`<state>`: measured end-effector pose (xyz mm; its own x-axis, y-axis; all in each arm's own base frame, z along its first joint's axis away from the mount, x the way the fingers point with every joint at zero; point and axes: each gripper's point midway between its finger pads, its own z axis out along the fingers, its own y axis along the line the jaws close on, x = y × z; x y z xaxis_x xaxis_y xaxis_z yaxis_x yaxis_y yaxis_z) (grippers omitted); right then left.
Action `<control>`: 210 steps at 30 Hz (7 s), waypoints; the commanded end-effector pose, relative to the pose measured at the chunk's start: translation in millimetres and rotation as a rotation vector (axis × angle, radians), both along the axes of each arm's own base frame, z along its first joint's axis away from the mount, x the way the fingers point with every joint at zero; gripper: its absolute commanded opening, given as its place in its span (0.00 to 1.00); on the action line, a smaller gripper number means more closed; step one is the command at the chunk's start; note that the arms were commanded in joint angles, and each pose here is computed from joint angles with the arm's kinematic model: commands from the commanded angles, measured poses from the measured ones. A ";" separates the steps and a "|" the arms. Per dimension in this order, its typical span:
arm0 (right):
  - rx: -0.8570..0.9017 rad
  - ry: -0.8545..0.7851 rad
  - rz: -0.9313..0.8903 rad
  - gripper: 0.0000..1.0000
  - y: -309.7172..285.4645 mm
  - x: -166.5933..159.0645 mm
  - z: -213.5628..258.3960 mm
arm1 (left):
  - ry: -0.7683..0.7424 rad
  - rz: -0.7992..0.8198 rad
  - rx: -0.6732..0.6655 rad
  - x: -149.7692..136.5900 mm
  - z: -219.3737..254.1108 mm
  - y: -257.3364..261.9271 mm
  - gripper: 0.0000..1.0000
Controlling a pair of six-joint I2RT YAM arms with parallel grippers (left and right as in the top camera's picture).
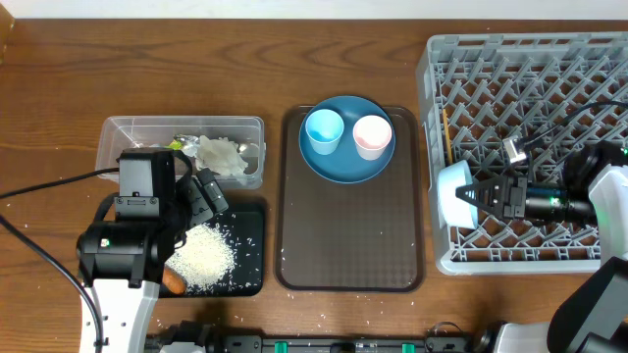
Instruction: Sort waste into correct bins and load items into the dishwasher rack
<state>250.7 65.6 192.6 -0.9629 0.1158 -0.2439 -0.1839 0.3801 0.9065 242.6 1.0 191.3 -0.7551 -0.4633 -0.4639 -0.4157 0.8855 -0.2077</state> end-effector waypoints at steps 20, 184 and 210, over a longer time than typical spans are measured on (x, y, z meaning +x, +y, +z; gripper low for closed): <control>-0.053 -0.066 -0.106 0.01 -49.7 -9.5 -4.5 | -0.008 -0.005 -0.001 1.2 3.7 0.4 1.00; -1.348 0.660 -0.306 0.13 -125.9 -20.7 -87.8 | -0.007 -0.005 -0.001 1.2 3.5 0.3 1.00; -0.861 0.407 -0.275 0.21 -46.4 48.5 -27.4 | -0.007 -0.005 -0.001 1.2 3.5 0.3 1.00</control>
<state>291.9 -7.8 146.6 -0.9459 0.3240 0.0165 0.3230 0.9358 0.1411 242.6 1.0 191.3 -0.7551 -0.4633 -0.4639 -0.4157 0.8855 -0.2077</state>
